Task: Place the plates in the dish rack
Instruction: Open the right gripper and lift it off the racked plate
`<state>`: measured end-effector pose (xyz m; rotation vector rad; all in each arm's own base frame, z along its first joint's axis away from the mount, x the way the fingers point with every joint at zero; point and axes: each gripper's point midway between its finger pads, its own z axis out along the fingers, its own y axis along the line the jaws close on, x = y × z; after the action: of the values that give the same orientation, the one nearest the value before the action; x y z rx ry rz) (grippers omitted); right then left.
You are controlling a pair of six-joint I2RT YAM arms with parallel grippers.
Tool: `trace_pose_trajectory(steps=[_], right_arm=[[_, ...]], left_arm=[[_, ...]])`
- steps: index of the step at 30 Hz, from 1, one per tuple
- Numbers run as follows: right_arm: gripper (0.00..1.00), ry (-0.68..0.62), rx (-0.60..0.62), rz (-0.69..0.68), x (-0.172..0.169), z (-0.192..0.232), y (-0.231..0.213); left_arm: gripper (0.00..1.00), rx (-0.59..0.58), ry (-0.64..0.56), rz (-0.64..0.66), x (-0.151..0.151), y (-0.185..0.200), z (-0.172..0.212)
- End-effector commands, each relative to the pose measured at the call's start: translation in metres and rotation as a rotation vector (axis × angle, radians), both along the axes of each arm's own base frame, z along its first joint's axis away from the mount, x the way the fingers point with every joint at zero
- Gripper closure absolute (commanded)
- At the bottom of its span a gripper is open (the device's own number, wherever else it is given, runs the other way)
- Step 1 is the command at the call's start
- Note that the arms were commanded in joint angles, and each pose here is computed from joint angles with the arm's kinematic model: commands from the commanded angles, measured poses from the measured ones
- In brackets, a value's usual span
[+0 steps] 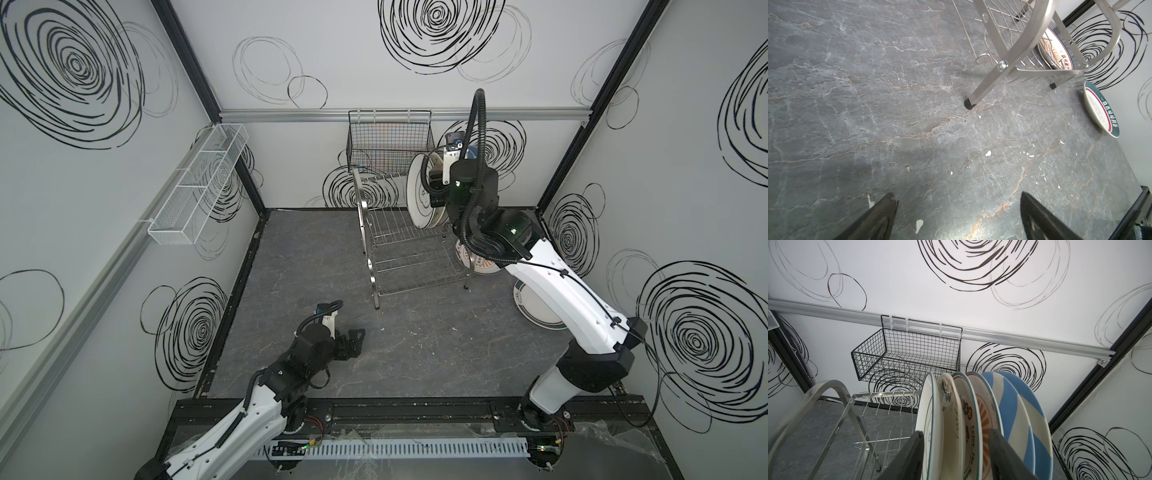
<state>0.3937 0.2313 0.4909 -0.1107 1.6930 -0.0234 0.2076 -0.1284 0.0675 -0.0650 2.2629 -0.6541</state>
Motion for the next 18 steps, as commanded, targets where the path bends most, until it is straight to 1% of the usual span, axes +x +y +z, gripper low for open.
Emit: trace_pose_trajectory(steps=[1,10,18], right_arm=[[0.47,0.055,0.000,0.046,0.001,-0.019,0.012],[0.48,0.089,-0.041,0.009,0.015,-0.039,0.015],[0.54,0.103,-0.036,0.046,0.018,-0.045,0.025]], left_arm=[[0.04,-0.009,-0.044,-0.009,0.005,-0.003,0.009],[0.04,-0.009,-0.044,-0.008,0.004,-0.003,0.008],[0.04,-0.008,-0.042,-0.008,0.004,-0.003,0.008]])
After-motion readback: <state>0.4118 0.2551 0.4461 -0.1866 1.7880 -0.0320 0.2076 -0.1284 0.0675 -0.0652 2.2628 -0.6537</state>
